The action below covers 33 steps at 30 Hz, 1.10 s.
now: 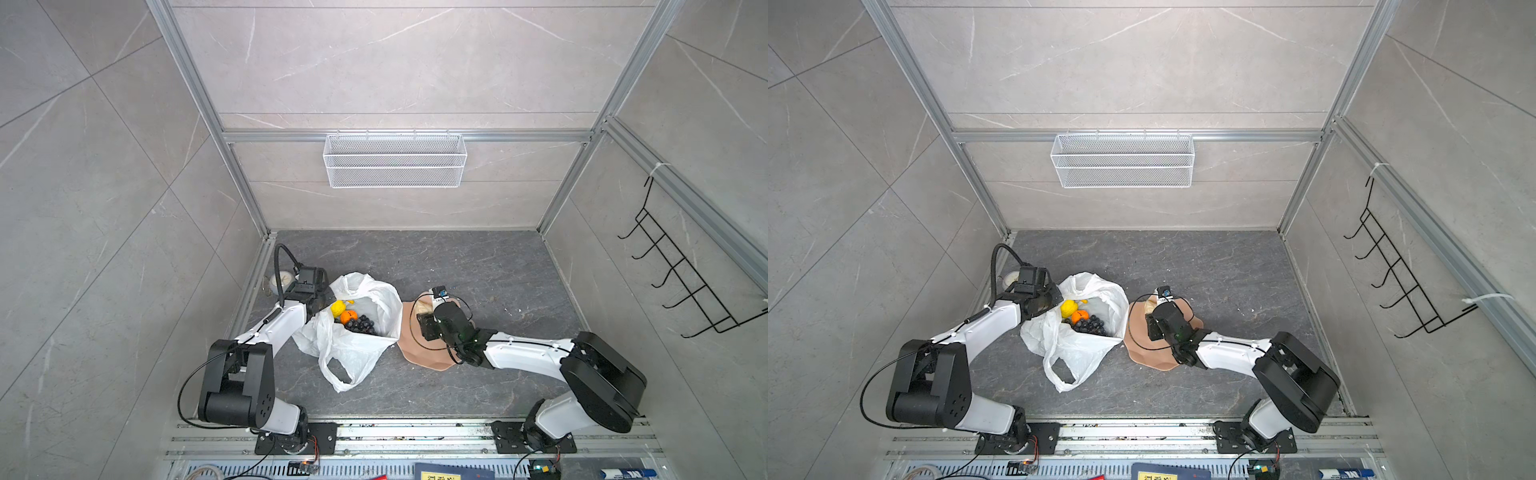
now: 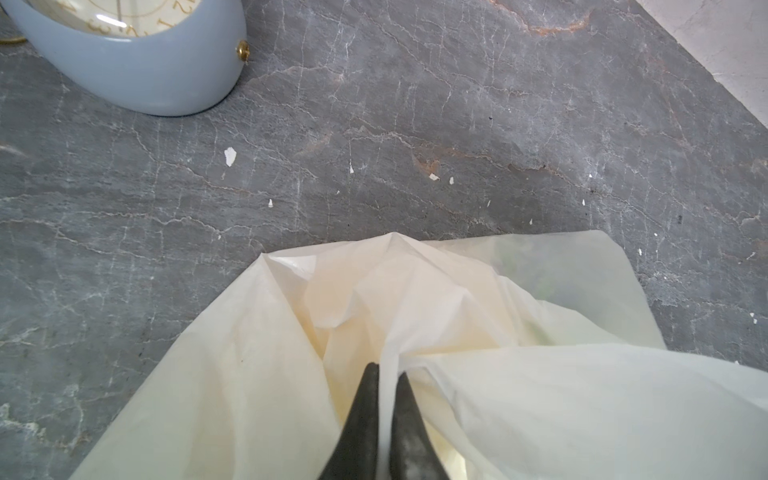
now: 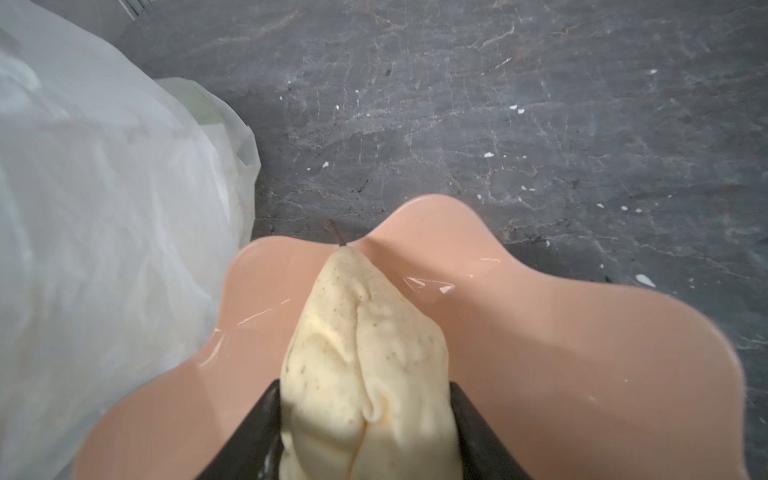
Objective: Take the fake fruits out of the plastic bag
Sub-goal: 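Release the pear in the bowl and move the right gripper back into the bag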
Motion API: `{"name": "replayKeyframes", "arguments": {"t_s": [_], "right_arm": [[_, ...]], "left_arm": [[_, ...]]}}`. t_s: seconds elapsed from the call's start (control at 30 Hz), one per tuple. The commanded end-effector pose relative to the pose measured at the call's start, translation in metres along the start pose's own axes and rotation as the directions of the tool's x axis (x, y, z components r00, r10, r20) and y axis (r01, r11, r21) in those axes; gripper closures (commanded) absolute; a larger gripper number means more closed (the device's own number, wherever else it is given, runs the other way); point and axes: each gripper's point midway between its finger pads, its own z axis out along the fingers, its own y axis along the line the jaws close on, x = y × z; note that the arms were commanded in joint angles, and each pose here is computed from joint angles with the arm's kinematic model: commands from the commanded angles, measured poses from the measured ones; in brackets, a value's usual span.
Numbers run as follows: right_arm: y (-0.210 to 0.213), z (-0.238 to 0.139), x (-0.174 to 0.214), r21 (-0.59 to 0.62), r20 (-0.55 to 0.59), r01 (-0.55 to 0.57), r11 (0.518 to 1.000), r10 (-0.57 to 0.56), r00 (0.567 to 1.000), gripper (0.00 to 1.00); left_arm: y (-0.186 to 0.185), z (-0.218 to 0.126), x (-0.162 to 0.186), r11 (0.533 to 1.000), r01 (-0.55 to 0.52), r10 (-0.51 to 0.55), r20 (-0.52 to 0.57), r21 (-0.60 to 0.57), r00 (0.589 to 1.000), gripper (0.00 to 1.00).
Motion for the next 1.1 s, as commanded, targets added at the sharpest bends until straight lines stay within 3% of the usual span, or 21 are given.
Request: {"name": "replayKeyframes", "arguments": {"t_s": [0.0, 0.23, 0.47, 1.07], "right_arm": [[0.001, 0.006, -0.014, 0.01, 0.059, -0.033, 0.999, 0.033, 0.998, 0.59], [-0.002, 0.01, -0.002, 0.015, 0.03, -0.038, 0.999, 0.037, 0.999, 0.44], [-0.003, 0.006, 0.0, 0.014, 0.02, -0.041, 0.999, 0.04, 0.999, 0.37], [-0.007, 0.012, 0.019, 0.033, -0.054, -0.048, 0.998, 0.05, 0.997, 0.33]], "left_arm": [[-0.004, -0.009, -0.003, 1.0, -0.006, 0.006, 0.013, 0.023, 1.0, 0.9], [-0.006, -0.009, -0.004, 1.0, -0.008, 0.008, 0.015, 0.03, 1.0, 0.9], [-0.006, -0.011, -0.002, 0.999, -0.008, 0.008, 0.013, 0.035, 1.0, 0.9], [-0.006, -0.016, -0.003, 0.999, -0.007, 0.006, 0.027, 0.043, 1.0, 0.9]]}}
